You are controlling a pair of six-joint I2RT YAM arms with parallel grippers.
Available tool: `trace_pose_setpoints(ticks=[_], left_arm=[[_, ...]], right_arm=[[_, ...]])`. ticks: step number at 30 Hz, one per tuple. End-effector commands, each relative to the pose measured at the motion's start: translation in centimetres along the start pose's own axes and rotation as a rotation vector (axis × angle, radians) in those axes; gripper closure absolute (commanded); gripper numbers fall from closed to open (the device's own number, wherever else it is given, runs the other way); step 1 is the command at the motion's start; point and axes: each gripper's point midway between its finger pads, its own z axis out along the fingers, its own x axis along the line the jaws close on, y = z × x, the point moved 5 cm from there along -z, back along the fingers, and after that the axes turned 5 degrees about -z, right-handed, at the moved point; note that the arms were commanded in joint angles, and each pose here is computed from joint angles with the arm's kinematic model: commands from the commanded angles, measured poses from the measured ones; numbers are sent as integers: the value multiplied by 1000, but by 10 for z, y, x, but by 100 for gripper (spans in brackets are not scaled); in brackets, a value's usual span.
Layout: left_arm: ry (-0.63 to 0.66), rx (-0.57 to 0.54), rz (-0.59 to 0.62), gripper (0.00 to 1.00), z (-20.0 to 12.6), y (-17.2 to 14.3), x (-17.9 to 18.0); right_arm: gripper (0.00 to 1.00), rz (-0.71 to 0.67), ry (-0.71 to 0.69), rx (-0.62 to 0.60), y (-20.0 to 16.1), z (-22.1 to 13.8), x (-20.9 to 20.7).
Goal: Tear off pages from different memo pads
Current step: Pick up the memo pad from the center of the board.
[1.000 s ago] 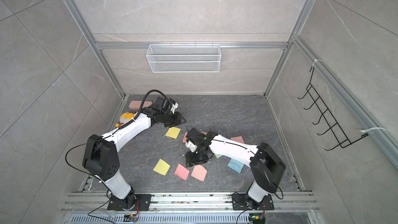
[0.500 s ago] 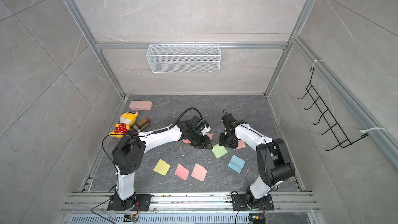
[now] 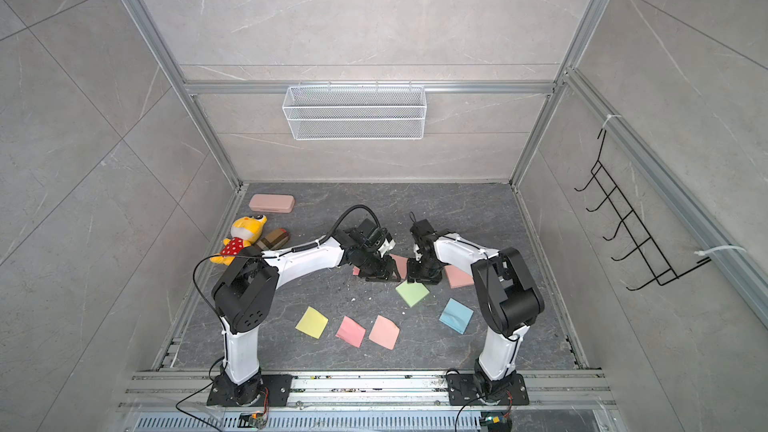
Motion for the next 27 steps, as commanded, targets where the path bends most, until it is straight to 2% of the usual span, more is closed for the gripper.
trace_pose_setpoints(ticks=[1, 6, 10, 16, 22, 27], left_arm=[[-21, -38, 76, 50, -8, 11, -15], [4, -5, 80, 50, 8, 16, -11], [16, 4, 82, 50, 18, 17, -8], [13, 51, 71, 50, 38, 10, -8], [-13, 96, 63, 51, 42, -13, -12], [-68, 96, 89, 52, 31, -23, -36]], right_arm=[[46, -27, -30, -20, -4, -21, 1], [45, 89, -15, -39, -33, -40, -6], [44, 215, 71, -36, -55, -32, -5], [45, 336, 183, -31, -61, -8, -1], [45, 344, 184, -32, -57, -2, -8], [45, 311, 161, -24, -50, -3, -9]])
